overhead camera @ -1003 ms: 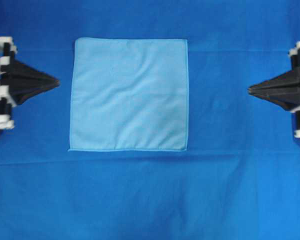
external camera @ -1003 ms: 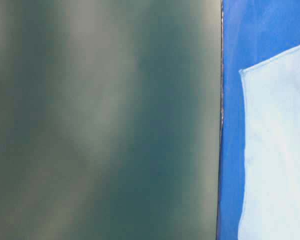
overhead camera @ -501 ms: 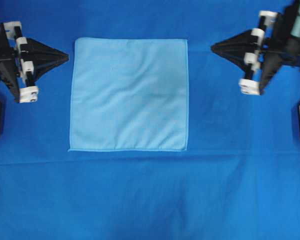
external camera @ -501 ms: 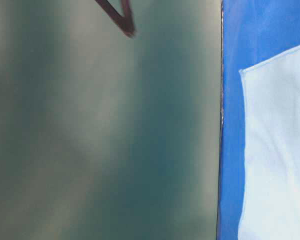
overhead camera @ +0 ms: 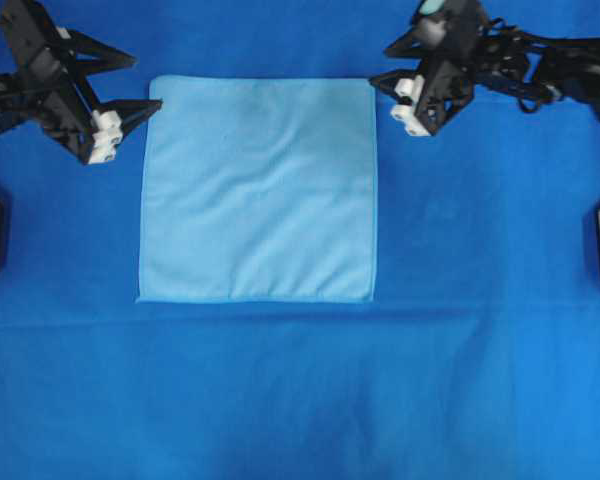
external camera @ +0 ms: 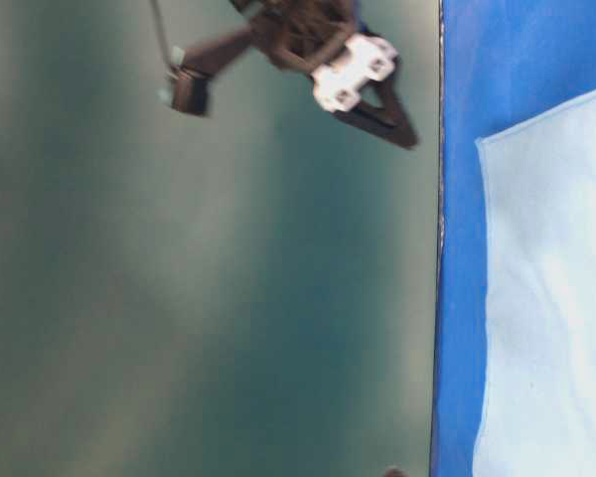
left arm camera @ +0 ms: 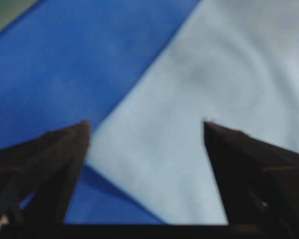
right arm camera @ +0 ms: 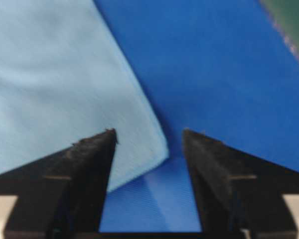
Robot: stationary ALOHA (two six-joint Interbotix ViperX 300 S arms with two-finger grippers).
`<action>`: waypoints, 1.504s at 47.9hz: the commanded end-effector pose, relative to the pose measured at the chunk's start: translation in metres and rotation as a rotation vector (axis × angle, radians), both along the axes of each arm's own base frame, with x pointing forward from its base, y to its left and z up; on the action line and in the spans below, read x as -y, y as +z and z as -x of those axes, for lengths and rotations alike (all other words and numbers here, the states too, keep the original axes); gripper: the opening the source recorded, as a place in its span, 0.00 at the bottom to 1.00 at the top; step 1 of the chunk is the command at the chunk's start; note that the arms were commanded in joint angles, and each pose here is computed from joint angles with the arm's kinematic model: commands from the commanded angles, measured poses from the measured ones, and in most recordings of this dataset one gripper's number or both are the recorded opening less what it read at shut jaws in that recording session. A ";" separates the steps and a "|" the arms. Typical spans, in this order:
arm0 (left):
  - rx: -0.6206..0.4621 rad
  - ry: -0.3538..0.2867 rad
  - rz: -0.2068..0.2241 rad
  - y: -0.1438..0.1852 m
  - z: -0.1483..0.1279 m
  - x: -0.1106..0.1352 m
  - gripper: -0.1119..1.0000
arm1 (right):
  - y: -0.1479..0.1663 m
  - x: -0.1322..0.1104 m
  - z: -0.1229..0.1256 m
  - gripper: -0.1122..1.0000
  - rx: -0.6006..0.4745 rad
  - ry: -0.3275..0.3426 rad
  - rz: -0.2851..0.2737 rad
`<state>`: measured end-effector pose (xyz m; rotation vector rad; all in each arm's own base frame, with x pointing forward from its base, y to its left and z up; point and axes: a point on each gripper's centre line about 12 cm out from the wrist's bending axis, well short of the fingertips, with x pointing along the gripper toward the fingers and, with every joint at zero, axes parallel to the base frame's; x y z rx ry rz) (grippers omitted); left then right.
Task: Fold the light blue towel.
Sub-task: 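Move both grippers to the towel's far corners, then grasp the far left and far right corners with both grippers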
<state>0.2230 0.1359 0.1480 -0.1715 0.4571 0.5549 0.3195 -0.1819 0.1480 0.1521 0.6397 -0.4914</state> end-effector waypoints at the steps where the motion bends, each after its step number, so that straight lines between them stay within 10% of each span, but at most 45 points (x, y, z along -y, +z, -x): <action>1: -0.005 0.021 -0.002 -0.010 -0.004 -0.009 0.87 | -0.005 0.011 -0.010 0.63 -0.007 -0.006 0.003; 29: -0.104 0.093 0.060 -0.065 -0.009 -0.037 0.82 | -0.045 0.026 -0.019 0.53 -0.076 -0.018 -0.028; 38: -0.140 0.088 0.081 -0.069 -0.007 -0.035 0.46 | -0.045 0.027 -0.018 0.12 -0.071 -0.017 -0.019; 46: -0.146 0.081 0.083 -0.069 -0.007 -0.033 0.11 | -0.047 0.026 -0.017 0.11 -0.080 -0.016 -0.024; 72: -0.035 0.014 0.010 -0.014 -0.016 -0.017 0.11 | -0.016 0.018 -0.021 0.11 -0.017 -0.002 0.002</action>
